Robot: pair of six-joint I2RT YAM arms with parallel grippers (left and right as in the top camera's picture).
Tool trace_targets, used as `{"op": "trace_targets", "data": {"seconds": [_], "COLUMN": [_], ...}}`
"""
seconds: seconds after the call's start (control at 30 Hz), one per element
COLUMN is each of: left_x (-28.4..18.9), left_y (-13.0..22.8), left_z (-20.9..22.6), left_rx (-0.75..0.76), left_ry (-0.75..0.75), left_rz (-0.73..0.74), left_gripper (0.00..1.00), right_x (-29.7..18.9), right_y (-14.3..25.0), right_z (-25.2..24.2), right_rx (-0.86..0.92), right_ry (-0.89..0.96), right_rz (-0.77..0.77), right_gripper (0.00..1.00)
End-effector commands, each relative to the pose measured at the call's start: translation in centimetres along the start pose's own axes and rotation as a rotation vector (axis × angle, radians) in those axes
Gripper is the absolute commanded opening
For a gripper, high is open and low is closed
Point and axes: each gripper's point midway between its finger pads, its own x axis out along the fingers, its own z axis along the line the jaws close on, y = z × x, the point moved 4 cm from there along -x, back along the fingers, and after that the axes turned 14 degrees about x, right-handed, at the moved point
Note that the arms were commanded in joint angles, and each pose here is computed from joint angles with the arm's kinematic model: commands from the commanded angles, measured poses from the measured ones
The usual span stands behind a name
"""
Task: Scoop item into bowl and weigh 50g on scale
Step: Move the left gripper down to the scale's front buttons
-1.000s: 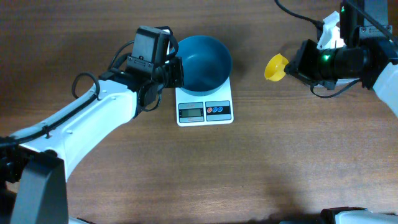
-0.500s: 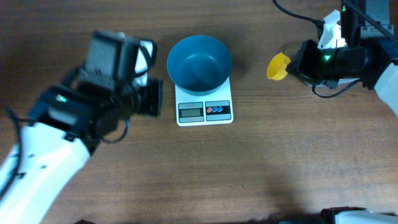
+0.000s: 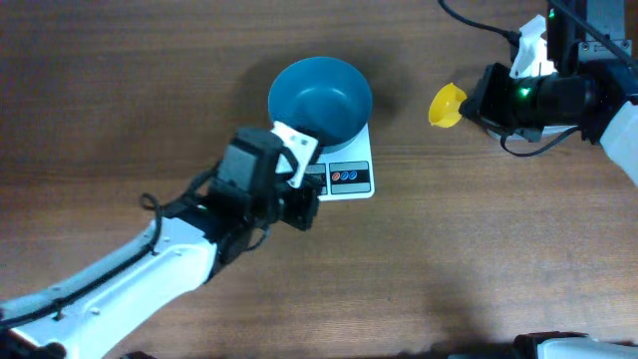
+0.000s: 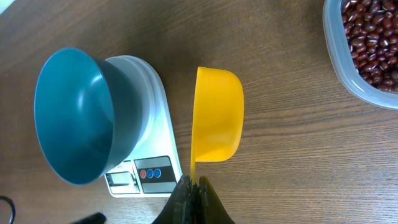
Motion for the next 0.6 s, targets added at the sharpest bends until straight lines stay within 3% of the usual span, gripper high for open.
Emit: {"op": "trace_targets", "data": {"seconds": [0.0,0.57], "left_x": [0.7,4.6], "left_y": [0.0,0.0], "left_z": [-1.2,-1.2], "left_rx": [0.141,0.186], "left_ry": [-0.179,-0.217], "left_rz": [0.024,-0.023], "left_gripper": [0.0,0.0], "right_x": [-0.7,-0.8], "right_y": [-0.7,-0.9], "right_z": [0.6,0.8], "right_rx": [-0.026,-0.031], "right_ry": [-0.017,-0.025], "right_rz": [-0.039,-0.049], "right_gripper": [0.04,0.04]}}
